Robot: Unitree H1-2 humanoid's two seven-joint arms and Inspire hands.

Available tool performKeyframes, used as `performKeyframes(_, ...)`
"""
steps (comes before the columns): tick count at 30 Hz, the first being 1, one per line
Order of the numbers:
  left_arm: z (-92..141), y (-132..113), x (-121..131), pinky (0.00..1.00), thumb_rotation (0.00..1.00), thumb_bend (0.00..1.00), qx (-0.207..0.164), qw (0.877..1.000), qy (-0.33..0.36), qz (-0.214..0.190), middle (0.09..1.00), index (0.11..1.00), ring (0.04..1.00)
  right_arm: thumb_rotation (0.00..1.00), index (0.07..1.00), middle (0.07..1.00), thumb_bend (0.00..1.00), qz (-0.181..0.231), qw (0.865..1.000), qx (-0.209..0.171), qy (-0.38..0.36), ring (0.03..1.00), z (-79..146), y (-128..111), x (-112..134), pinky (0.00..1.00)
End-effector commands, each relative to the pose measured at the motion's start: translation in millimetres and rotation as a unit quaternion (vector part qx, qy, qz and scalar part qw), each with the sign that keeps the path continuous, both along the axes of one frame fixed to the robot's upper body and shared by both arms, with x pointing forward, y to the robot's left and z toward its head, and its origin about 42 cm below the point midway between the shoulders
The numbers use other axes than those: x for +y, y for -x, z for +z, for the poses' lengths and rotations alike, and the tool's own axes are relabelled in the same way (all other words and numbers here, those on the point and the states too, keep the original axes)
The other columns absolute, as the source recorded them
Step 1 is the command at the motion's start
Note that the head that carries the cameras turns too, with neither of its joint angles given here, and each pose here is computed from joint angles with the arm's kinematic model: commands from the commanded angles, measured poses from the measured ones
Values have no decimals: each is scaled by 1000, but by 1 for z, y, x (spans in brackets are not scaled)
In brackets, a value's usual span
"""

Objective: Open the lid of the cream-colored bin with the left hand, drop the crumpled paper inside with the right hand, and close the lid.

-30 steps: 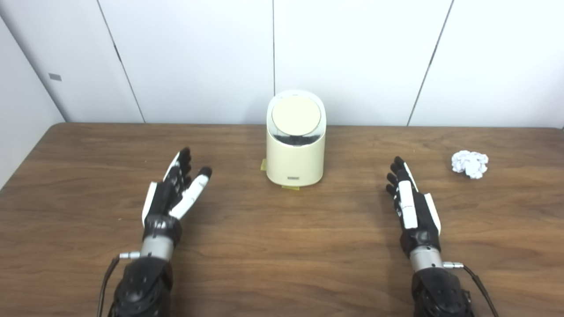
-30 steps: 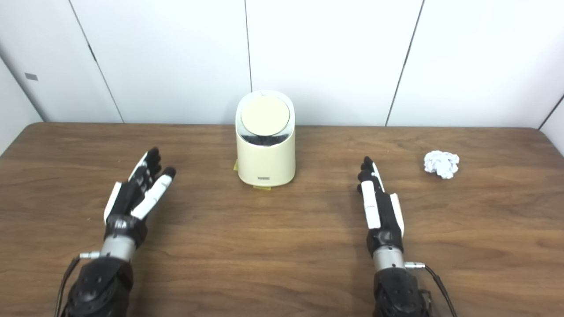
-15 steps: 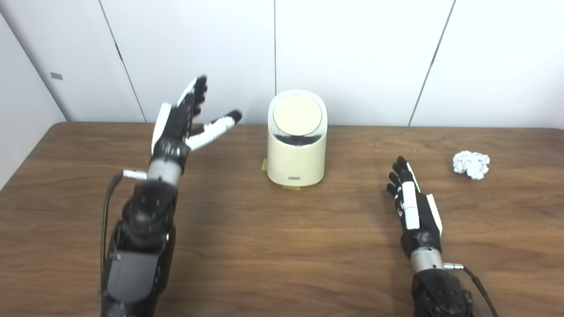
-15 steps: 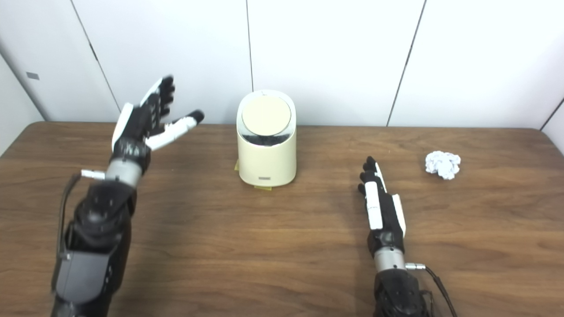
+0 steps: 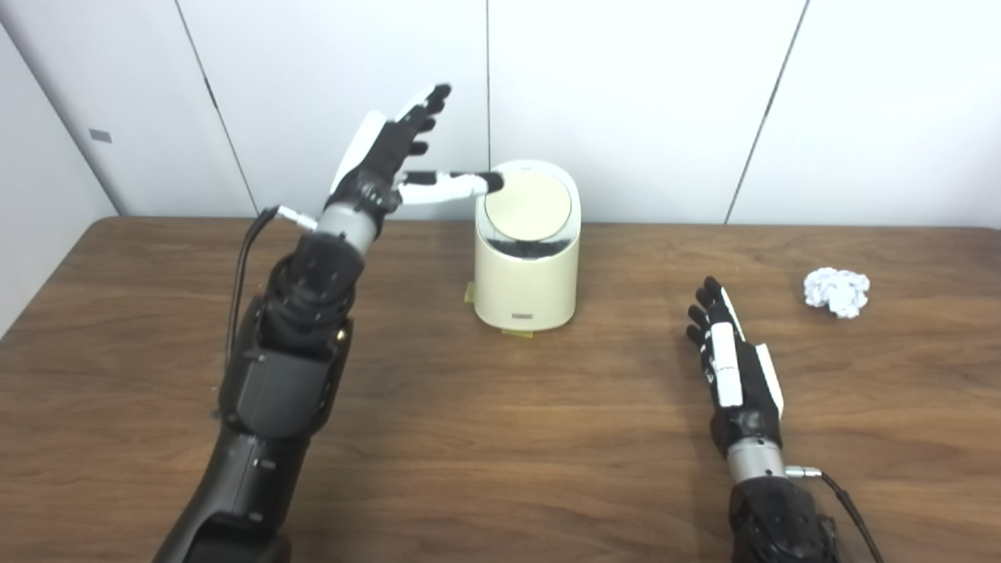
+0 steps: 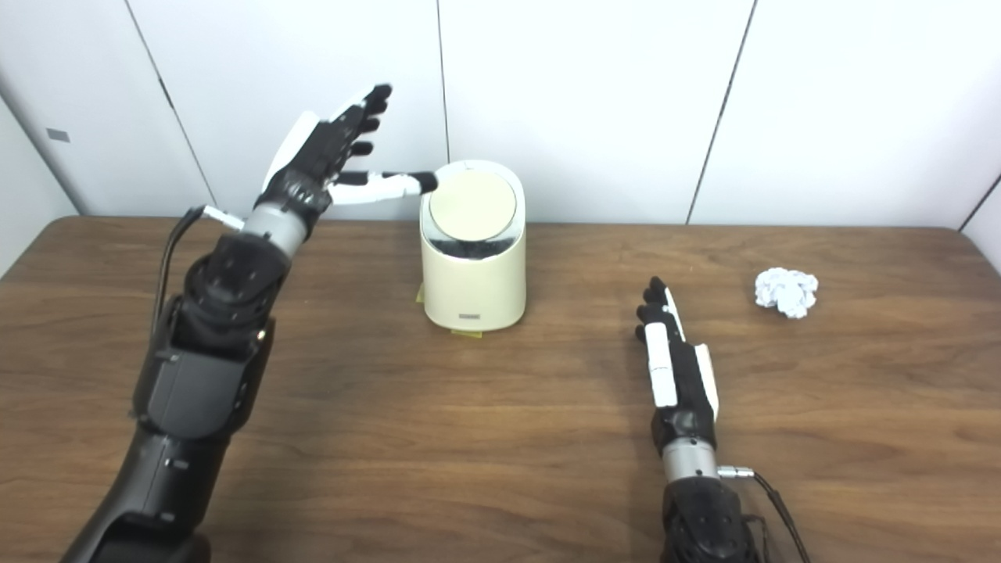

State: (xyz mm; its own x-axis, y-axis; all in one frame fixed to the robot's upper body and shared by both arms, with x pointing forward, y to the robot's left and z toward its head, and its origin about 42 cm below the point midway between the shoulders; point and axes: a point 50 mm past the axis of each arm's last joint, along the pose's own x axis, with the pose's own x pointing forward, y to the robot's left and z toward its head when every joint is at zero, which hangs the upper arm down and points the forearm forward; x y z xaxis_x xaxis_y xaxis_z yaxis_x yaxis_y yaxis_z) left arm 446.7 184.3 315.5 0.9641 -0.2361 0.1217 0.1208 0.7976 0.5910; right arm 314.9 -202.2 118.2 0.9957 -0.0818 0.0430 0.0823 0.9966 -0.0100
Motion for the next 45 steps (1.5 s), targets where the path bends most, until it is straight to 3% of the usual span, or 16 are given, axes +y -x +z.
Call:
performKeyframes(1, 35, -10, -9, 857, 235, 936, -37, 999, -35, -2, 968, 993, 947, 1000, 969, 969, 579, 3, 1000, -12, -4, 952, 7, -3, 6, 989)
performKeyframes(8, 39, -25, -26, 762, 227, 948, -29, 994, -104, -2, 975, 998, 933, 1000, 962, 965, 601, 1, 1000, -18, -8, 944, 8, -3, 11, 976)
performKeyframes(16, 27, -40, -43, 775, 171, 953, -41, 984, -174, -4, 979, 975, 953, 1000, 964, 967, 585, -1, 1000, -19, -14, 945, 10, -1, 17, 980)
performKeyframes(25, 14, -51, -51, 874, 153, 924, -87, 959, -269, -21, 978, 972, 957, 1000, 961, 965, 596, -4, 999, -20, -30, 947, 13, 0, 23, 998)
performKeyframes(36, 13, -54, -57, 952, 138, 929, -124, 937, -325, -24, 957, 974, 970, 1000, 967, 971, 584, -2, 999, -24, -29, 957, 13, 0, 25, 1000)
performKeyframes(41, 11, -55, -61, 941, 82, 936, -148, 911, -384, -28, 963, 977, 964, 1000, 969, 972, 590, -4, 999, -28, -37, 957, 15, -2, 26, 1000)
performKeyframes(45, 9, -55, -63, 932, 22, 965, -169, 880, -443, -40, 966, 975, 974, 1000, 970, 973, 604, -5, 999, -28, -39, 954, 16, -3, 25, 1000)
